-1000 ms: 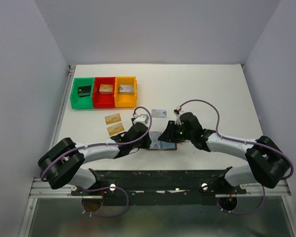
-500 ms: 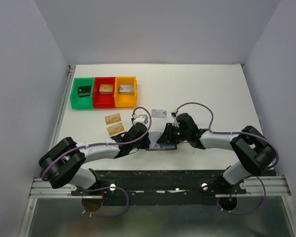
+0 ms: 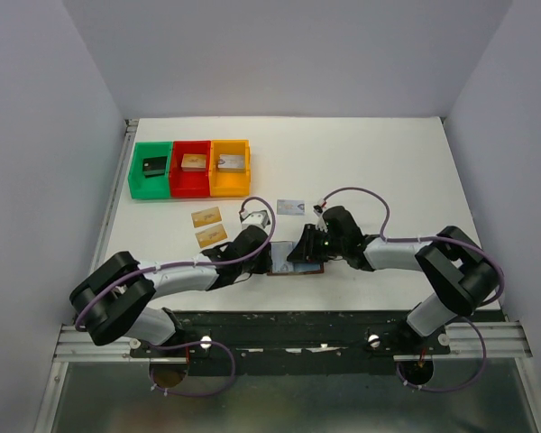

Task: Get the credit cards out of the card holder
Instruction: Remove the credit card from the card holder.

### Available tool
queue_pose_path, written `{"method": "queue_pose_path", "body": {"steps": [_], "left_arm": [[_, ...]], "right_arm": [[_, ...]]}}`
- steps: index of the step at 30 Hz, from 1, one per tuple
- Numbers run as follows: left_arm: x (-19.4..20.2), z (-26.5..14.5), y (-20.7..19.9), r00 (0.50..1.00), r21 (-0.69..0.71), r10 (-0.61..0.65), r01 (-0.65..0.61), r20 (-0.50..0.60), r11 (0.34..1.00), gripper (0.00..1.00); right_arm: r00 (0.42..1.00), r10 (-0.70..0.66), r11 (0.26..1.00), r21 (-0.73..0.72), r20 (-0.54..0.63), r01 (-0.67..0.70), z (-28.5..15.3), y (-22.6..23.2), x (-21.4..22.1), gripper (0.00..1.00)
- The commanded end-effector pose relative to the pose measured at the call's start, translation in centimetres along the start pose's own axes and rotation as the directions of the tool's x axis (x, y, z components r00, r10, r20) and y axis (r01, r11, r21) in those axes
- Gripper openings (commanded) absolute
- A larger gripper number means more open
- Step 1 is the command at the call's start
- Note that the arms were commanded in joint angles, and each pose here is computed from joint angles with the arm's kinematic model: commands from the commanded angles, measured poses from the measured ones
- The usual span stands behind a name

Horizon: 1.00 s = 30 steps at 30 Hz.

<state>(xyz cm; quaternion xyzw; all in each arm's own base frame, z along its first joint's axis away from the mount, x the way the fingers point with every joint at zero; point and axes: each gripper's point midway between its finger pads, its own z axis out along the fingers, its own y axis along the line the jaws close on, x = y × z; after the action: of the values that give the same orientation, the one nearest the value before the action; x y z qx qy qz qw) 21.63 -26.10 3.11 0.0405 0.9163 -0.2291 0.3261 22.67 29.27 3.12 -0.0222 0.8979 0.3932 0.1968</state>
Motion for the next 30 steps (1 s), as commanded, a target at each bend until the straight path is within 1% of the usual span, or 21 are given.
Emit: {"method": "queue_pose_path", "body": {"steps": [1,5,9,13,17,21,24,30], "left_arm": [[-0.8,-0.6,0.5,0.999,-0.025,-0.006,0.007,0.033,1.000,0.18],[-0.6,-0.3,0.7,1.000,-0.036,0.002,-0.001,0.023,0.999,0.18],[-0.1,0.0,0.9,1.000,-0.041,-0.002,0.002,0.006,0.999,0.18],[-0.1,0.1,1.0,1.000,-0.043,-0.002,0.002,0.008,0.999,0.18],[-0.1,0.1,0.9,1.000,-0.045,0.002,-0.002,0.005,0.999,0.17],[-0.1,0.1,0.9,1.000,-0.045,0.005,-0.005,0.003,0.999,0.18],[0.0,0.2,0.9,1.000,-0.048,0.006,-0.006,-0.001,0.999,0.17],[0.2,0.2,1.2,1.000,-0.056,0.011,-0.011,-0.008,0.998,0.17]], "right_arm": [[1.000,-0.019,1.000,-0.016,0.003,0.019,0.1,0.1,-0.2,0.39],[0.999,-0.038,0.999,-0.027,0.022,0.039,-0.4,0.7,-0.8,0.39],[0.997,-0.062,0.998,-0.010,0.045,0.063,-1.2,1.2,-1.4,0.39],[0.994,-0.088,0.995,-0.040,0.064,0.090,-1.9,2.3,-2.1,0.39],[0.995,-0.097,0.990,-0.099,0.023,0.099,-1.4,3.5,-1.8,0.40],[0.996,-0.083,0.991,-0.109,-0.018,0.080,-0.6,3.2,-1.2,0.40],[0.997,-0.071,0.993,-0.101,-0.042,0.067,-0.1,2.6,-0.6,0.40],[0.997,-0.054,0.997,-0.055,-0.047,0.051,0.4,1.3,-0.3,0.40]]}}
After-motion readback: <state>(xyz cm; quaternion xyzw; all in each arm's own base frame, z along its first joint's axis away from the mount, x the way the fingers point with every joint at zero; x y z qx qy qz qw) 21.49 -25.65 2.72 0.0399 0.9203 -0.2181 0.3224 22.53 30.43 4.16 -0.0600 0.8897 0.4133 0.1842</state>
